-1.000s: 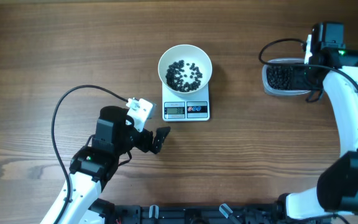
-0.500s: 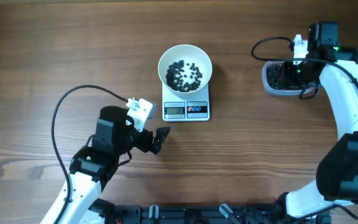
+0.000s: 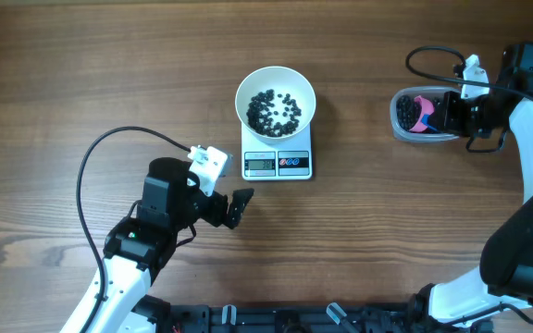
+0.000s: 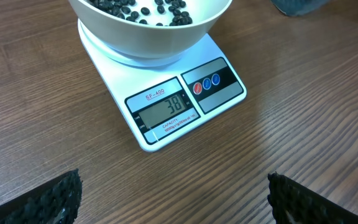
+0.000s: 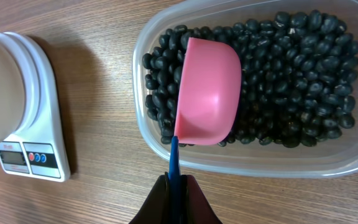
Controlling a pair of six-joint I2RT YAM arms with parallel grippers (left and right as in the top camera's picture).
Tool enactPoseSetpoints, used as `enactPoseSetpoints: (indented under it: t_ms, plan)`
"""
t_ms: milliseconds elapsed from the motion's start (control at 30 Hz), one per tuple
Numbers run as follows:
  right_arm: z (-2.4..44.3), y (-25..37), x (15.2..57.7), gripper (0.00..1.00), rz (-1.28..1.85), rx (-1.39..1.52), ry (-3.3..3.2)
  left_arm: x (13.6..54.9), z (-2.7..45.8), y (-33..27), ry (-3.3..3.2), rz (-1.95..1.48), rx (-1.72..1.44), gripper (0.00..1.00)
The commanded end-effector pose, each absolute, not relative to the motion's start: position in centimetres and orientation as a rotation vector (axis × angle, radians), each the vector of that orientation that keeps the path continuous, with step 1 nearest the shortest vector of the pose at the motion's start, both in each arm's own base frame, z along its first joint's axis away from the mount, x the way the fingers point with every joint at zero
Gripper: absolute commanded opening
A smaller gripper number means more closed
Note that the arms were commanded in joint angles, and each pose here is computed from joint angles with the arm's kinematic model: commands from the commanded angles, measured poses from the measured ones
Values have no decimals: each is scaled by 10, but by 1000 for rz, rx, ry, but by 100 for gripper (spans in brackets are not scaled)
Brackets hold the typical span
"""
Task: Scoop item into bowl and weigh 150g on scale
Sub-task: 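Move the scoop over the bowl and pour the beans in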
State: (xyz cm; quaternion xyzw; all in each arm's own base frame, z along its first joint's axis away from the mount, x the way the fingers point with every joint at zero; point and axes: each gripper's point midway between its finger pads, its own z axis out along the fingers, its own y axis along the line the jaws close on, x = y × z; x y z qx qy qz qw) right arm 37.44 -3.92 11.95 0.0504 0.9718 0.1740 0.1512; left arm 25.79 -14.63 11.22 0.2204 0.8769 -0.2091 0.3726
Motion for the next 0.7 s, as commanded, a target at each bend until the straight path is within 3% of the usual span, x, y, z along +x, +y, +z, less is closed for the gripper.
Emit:
enactPoseSetpoints:
  t_ms: [0,233,667]
  plan:
    - [112,-25,376,4,632,148,2791,262,121,-148,2219,-527,577,100]
    - [99,-36,374,4,652,210,2815,262,121,-148,2218,-527,577,100]
    - [136,-91,361,4,988,333,2506,262,121,-148,2219,-527,577,100]
